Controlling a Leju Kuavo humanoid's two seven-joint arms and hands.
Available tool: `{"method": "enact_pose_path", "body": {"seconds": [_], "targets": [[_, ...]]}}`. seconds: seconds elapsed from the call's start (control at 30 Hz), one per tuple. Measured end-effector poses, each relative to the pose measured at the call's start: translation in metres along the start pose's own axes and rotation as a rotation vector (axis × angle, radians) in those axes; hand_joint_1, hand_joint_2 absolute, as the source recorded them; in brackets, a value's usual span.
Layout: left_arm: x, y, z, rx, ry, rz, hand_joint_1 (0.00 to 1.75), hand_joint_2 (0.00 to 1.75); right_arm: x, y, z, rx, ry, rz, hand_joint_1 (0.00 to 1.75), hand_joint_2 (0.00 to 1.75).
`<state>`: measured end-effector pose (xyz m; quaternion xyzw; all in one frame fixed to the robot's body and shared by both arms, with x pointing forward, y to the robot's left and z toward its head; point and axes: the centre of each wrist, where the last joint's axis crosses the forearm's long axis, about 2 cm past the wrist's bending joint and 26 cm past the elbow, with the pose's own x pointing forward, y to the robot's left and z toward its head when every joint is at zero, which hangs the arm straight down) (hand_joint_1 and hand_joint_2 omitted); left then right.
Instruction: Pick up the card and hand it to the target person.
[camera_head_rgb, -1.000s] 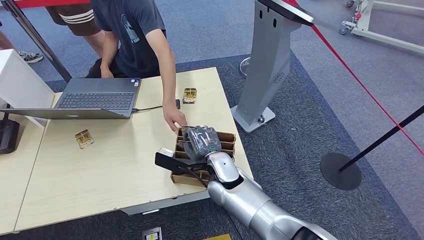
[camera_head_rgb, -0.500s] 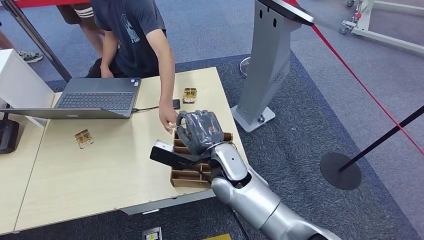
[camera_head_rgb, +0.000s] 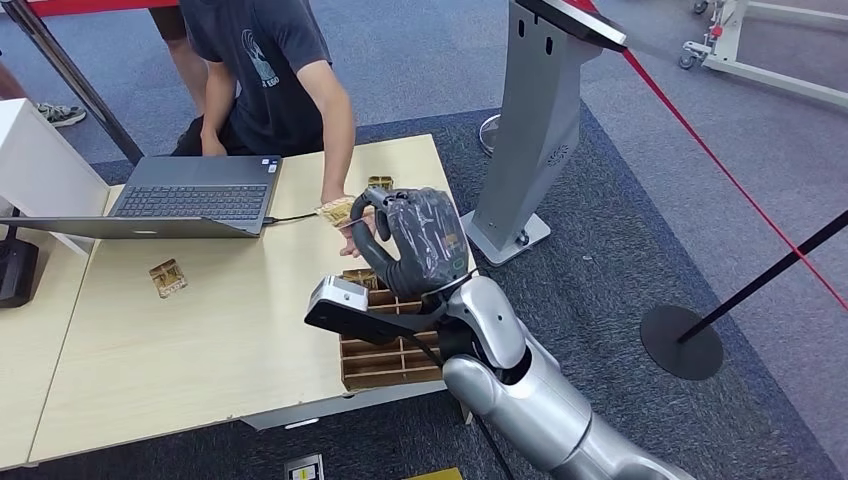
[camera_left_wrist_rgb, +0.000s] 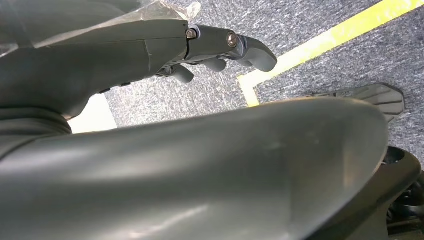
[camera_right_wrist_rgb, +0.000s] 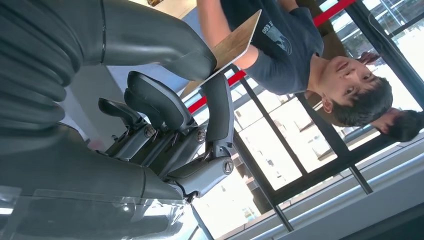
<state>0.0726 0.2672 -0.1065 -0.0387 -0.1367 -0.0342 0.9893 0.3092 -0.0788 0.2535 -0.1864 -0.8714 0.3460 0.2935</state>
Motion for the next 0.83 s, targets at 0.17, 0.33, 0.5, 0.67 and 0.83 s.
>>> {"method": "enact_pose_path", "body": {"seconds": [0.17, 0.33, 0.5, 0.67, 0.83], "targets": [[0.0, 0.0, 0.0, 0.0, 0.0, 0.0, 0.0, 0.0, 0.0, 0.001, 0.0, 0.003, -0.004, -0.013, 1.75, 1.75], [0.0, 0.0, 0.0, 0.001, -0.001, -0.001, 0.0, 0.0, -0.002, 0.005, 0.002, 0.02, 0.001, -0.016, 1.75, 1.75], [0.0, 0.0, 0.0, 0.003, -0.001, -0.001, 0.0, 0.0, -0.005, 0.009, 0.003, 0.051, 0.013, -0.013, 1.75, 1.75], [0.001, 0.0, 0.0, 0.002, -0.002, -0.001, 0.0, 0.0, -0.009, 0.017, 0.004, 0.111, 0.045, 0.008, 0.87, 1.75], [0.001, 0.0, 0.0, 0.0, -0.002, 0.0, 0.0, 0.0, -0.012, 0.025, 0.006, 0.15, 0.066, 0.014, 0.0, 1.75]]}}
